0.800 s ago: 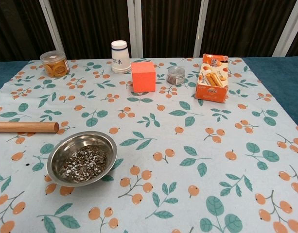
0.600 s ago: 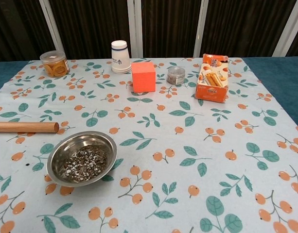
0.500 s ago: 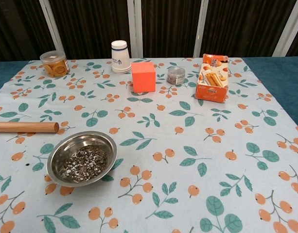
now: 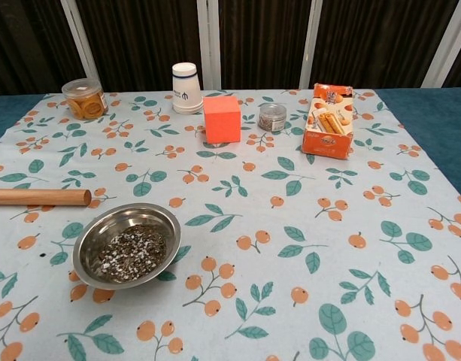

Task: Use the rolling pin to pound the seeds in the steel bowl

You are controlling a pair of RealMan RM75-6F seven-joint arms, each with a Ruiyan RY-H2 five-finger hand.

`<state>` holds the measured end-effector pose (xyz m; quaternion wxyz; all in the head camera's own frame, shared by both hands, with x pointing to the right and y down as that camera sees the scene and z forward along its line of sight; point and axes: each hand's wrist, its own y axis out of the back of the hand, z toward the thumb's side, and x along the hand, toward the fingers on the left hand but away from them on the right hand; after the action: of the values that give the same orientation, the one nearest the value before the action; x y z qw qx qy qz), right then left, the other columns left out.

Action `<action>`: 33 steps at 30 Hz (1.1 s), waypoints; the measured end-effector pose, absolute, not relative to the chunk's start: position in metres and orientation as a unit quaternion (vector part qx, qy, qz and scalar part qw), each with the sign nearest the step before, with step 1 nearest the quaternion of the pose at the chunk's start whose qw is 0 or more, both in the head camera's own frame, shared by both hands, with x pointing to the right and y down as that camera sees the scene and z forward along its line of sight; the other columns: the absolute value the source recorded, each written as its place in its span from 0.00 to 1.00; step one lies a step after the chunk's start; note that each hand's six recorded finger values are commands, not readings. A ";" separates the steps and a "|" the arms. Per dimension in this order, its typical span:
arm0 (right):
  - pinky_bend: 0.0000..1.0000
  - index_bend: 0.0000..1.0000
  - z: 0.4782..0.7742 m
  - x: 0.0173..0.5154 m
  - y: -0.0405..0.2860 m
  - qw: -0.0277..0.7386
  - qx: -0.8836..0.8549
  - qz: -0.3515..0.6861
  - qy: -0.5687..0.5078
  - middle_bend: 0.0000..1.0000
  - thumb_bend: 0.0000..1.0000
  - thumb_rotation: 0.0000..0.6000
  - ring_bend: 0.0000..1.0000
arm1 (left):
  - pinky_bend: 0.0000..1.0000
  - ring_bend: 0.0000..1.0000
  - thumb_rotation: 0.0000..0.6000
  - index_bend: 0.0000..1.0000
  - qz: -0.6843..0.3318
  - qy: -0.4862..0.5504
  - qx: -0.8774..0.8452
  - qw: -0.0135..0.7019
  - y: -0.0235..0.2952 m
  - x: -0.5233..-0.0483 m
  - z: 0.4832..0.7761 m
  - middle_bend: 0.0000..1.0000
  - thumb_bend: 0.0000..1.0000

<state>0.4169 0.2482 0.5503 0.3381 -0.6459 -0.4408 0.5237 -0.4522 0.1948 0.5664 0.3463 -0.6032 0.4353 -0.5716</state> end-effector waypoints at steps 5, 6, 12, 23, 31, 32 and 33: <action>0.00 0.00 0.552 0.417 0.247 0.333 -0.648 0.524 -0.441 0.00 0.37 1.00 0.00 | 0.00 0.00 1.00 0.22 -0.604 0.407 -0.595 0.339 0.164 -0.445 0.584 0.08 0.34; 0.00 0.00 0.552 0.417 0.247 0.332 -0.648 0.524 -0.442 0.00 0.37 1.00 0.00 | 0.00 0.00 1.00 0.23 -0.610 0.400 -0.595 0.338 0.159 -0.444 0.588 0.09 0.34; 0.00 0.00 0.552 0.419 0.247 0.328 -0.648 0.524 -0.444 0.00 0.37 1.00 0.00 | 0.00 0.00 1.00 0.25 -0.638 0.351 -0.601 0.328 0.135 -0.421 0.617 0.14 0.35; 0.00 0.00 0.551 0.421 0.248 0.321 -0.649 0.525 -0.447 0.00 0.37 1.00 0.00 | 0.00 0.00 1.00 0.29 -0.657 0.293 -0.607 0.338 0.129 -0.375 0.677 0.22 0.36; 0.00 0.00 0.550 0.423 0.248 0.318 -0.648 0.525 -0.451 0.00 0.37 1.00 0.00 | 0.00 0.00 1.00 0.30 -0.654 0.287 -0.616 0.332 0.129 -0.350 0.697 0.27 0.36; 0.00 0.00 0.550 0.423 0.248 0.318 -0.648 0.525 -0.451 0.00 0.37 1.00 0.00 | 0.00 0.00 1.00 0.30 -0.655 0.286 -0.616 0.332 0.129 -0.347 0.698 0.27 0.36; 0.00 0.00 0.550 0.423 0.248 0.318 -0.647 0.525 -0.451 0.00 0.37 1.00 0.00 | 0.00 0.00 1.00 0.31 -0.655 0.283 -0.617 0.333 0.130 -0.345 0.700 0.27 0.36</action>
<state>0.4229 0.2480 0.5498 0.3179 -0.6474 -0.4515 0.5253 -0.3453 0.1295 0.6998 0.3327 -0.6166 0.2834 -0.6548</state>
